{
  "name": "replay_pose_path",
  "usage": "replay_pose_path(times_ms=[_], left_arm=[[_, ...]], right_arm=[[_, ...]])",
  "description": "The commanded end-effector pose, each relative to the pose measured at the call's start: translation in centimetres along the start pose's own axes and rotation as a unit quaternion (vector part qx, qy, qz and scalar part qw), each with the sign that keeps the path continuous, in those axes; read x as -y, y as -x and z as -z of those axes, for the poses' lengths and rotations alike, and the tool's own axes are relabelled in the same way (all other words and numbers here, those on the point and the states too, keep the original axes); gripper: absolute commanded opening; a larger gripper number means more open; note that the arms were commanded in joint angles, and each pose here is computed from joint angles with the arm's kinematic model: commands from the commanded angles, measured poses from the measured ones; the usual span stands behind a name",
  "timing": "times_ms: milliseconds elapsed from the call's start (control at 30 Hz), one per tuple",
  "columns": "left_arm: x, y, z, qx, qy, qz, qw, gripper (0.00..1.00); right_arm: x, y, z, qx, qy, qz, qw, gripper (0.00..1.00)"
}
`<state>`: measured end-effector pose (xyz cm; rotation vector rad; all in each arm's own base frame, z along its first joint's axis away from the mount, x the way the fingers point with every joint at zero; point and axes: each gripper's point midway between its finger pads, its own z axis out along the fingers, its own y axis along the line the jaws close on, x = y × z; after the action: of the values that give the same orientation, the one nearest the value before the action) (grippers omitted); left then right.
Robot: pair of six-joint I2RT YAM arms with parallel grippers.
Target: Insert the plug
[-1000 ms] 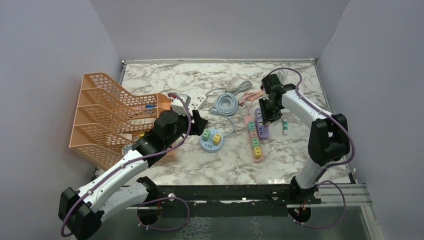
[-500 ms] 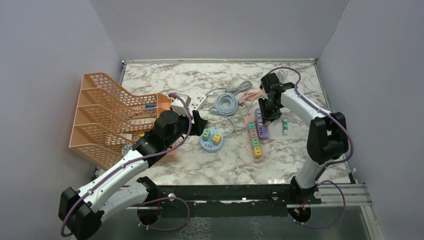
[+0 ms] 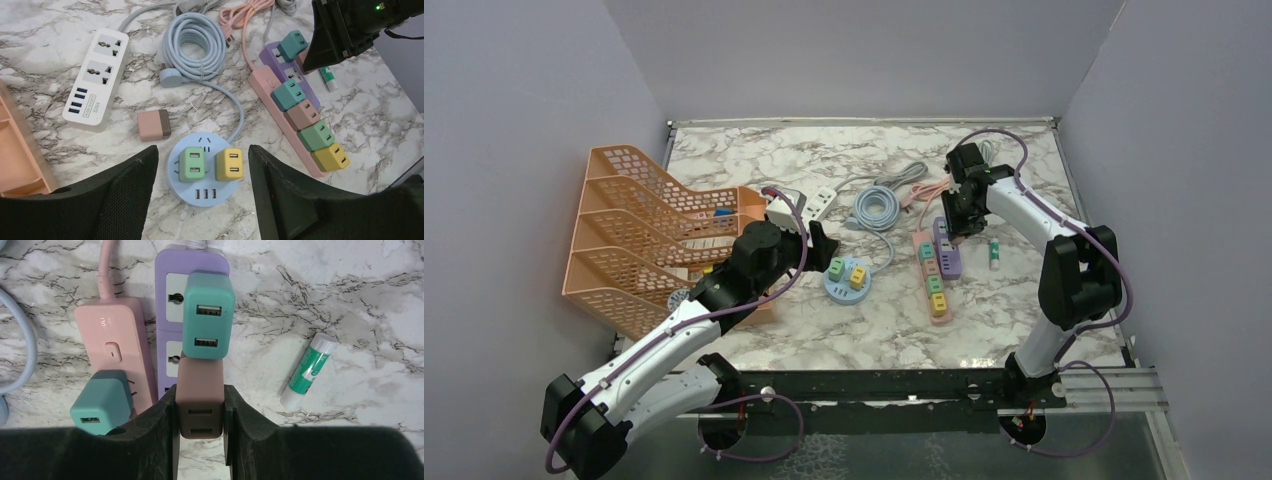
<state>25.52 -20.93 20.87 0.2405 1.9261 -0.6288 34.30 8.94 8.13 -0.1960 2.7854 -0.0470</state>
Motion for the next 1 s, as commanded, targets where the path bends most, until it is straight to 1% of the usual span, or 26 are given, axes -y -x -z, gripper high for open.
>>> replay_pose_path(times_ms=[0, 133, 300, 500, 733, 967], left_arm=[[-0.4, 0.3, 0.1, 0.011, 0.008, -0.005, 1.0, 0.68], [-0.4, 0.3, 0.1, 0.01, 0.01, -0.005, 1.0, 0.68], [-0.3, 0.2, 0.0, 0.011, 0.006, -0.003, 1.0, 0.68], [-0.4, 0.1, 0.0, 0.01, 0.006, -0.003, 1.0, 0.68], [-0.6, 0.3, 0.2, 0.013, 0.015, -0.007, 1.0, 0.68], [-0.9, 0.3, 0.2, 0.013, 0.02, -0.008, 1.0, 0.68]], right_arm=[[0.0, 0.5, 0.3, 0.012, 0.007, -0.004, 1.0, 0.01], [0.1, 0.4, 1.6, 0.013, 0.009, 0.0, 1.0, 0.01], [-0.3, -0.3, 2.3, -0.004, 0.025, 0.007, 1.0, 0.01], [-0.9, -1.0, 1.2, -0.017, 0.039, 0.009, 0.999, 0.01], [0.0, -0.8, -0.5, -0.024, 0.006, 0.006, 1.0, 0.01], [0.5, -1.3, -1.5, -0.038, -0.009, 0.011, 0.999, 0.01]])
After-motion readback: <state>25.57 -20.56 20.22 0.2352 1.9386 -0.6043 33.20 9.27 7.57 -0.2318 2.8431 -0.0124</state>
